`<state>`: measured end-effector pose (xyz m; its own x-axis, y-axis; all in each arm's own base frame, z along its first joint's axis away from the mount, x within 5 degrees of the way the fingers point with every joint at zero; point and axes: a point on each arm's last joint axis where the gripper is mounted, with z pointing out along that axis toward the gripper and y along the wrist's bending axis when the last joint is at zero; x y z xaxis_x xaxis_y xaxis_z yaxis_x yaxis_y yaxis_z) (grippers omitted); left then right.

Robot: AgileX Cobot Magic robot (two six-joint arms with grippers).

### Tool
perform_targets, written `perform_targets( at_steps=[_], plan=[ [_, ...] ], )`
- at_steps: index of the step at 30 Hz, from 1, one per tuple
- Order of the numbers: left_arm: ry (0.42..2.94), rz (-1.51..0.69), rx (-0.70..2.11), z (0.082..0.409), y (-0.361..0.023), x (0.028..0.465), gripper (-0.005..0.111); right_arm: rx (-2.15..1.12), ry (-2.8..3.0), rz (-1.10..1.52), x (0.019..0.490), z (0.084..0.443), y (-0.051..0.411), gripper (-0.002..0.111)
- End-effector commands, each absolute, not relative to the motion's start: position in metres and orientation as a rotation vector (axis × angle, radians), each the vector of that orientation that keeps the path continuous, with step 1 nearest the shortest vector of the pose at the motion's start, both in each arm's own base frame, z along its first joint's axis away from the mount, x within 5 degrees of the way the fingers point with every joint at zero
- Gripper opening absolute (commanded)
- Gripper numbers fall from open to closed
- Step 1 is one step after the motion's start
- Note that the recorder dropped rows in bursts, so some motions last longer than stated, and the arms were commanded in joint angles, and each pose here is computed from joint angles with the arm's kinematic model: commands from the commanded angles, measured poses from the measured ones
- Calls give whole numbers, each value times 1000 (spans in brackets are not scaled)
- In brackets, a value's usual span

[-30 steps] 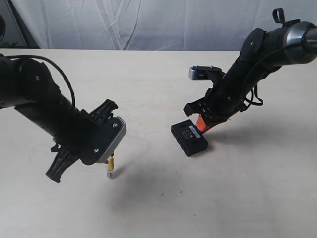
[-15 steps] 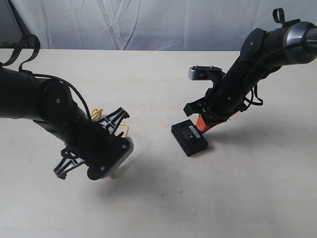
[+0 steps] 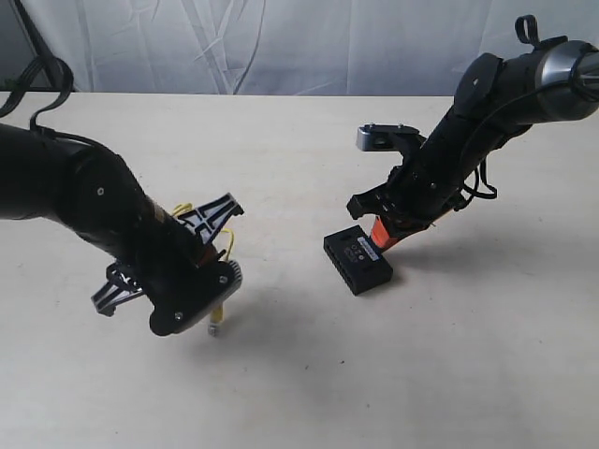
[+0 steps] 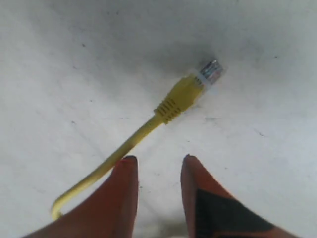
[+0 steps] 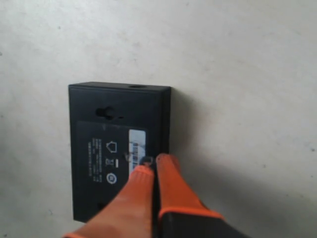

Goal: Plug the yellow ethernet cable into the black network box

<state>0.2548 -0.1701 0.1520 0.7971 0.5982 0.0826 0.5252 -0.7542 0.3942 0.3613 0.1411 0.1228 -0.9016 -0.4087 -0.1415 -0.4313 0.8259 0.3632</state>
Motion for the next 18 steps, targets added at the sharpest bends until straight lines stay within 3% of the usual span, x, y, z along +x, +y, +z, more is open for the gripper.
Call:
perform_targets(
  at_steps=[1, 9, 18],
  plan=[
    [751, 345, 2626, 168, -173, 248, 31, -702, 2924, 555, 364, 121, 138, -1],
    [459, 421, 2777, 167, -182, 238, 31, -702, 2924, 555, 364, 121, 138, -1],
    [433, 429, 2788, 157, -185, 241, 31, -705, 2923, 555, 364, 121, 138, -1]
  ],
)
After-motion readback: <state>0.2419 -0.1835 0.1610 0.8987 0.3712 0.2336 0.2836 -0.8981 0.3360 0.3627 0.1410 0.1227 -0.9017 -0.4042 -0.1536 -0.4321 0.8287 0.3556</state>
